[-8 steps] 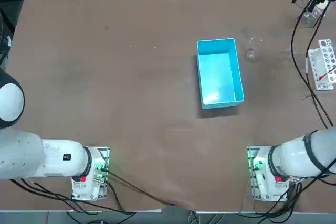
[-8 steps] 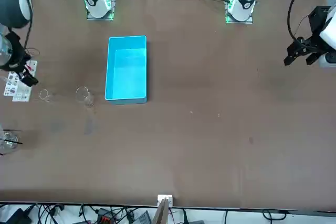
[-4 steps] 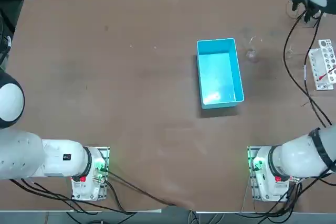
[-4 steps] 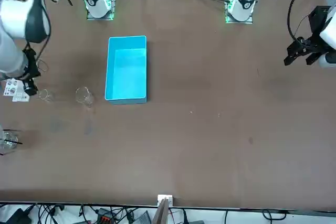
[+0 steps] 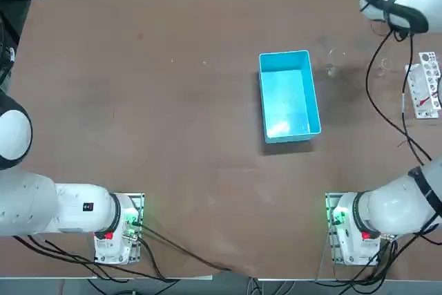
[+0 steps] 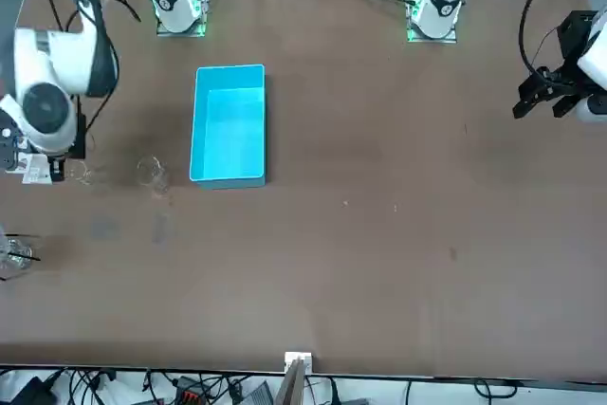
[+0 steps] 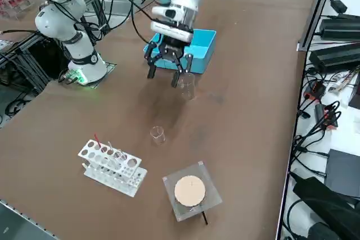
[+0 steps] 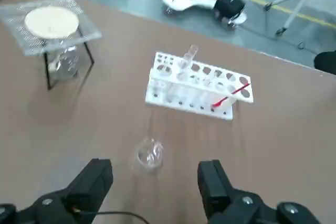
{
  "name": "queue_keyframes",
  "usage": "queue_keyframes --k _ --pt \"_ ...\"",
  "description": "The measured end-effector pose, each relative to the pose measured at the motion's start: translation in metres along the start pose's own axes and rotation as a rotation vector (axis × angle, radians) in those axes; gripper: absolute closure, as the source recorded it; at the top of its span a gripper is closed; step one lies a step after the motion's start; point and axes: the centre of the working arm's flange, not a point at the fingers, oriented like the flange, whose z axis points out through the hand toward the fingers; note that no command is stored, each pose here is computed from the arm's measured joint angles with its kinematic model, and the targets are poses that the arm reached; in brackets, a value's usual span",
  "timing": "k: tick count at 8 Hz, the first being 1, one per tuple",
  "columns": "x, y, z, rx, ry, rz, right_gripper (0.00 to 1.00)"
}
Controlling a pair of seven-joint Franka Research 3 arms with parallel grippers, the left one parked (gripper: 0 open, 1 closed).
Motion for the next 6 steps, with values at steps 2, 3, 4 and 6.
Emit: queue_keyframes --k 2,3,4,6 --pt "-0.030 -0.011 0.045 -0.063 0.181 0.093 0.01" --pt "-0.045 -0.014 0.070 -0.096 0.259 0.118 0.03" --pt "-0.058 -0.016 0.092 -0.118 0.328 0.148 0.04" --pt "-0.076 -0.014 0.127 -0.155 0.462 0.222 0.06"
